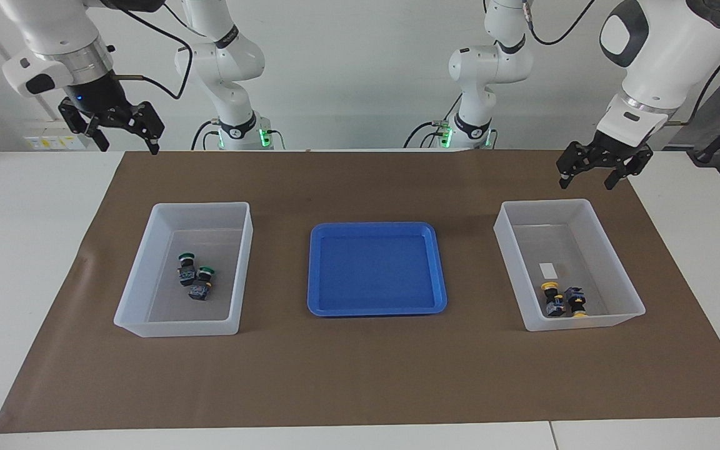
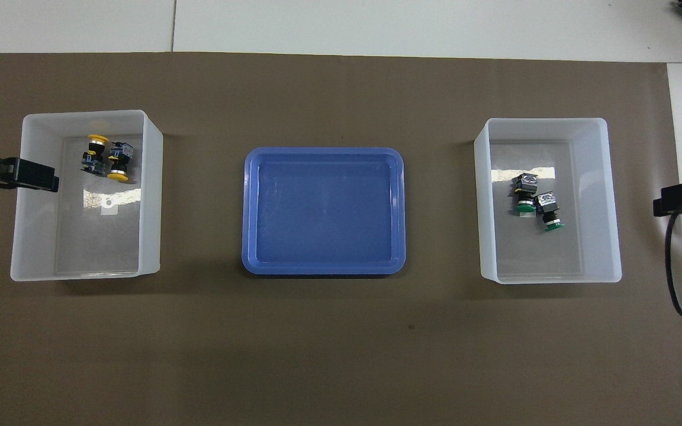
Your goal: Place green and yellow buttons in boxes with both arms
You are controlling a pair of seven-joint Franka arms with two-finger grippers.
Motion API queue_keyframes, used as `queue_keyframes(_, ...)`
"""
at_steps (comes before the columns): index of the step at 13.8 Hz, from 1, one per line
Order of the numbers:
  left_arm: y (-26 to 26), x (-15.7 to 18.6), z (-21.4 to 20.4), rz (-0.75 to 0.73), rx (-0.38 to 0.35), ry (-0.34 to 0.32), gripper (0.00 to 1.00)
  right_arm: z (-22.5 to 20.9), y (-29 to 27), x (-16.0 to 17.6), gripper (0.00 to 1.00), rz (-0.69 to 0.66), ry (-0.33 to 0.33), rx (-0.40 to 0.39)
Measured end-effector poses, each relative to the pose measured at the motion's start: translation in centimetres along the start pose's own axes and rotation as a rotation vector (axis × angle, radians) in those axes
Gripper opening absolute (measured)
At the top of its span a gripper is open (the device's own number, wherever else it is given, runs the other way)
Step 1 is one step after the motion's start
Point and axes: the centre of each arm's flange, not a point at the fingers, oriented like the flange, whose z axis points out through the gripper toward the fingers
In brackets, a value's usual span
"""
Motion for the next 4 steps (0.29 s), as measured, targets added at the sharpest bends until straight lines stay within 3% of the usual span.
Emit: queue_keyframes(4,-0.02,0.04,0.03,0.0,0.0,0.005,1.0,0.0,0.0,0.0,1.0,0.0,0.0,0.0)
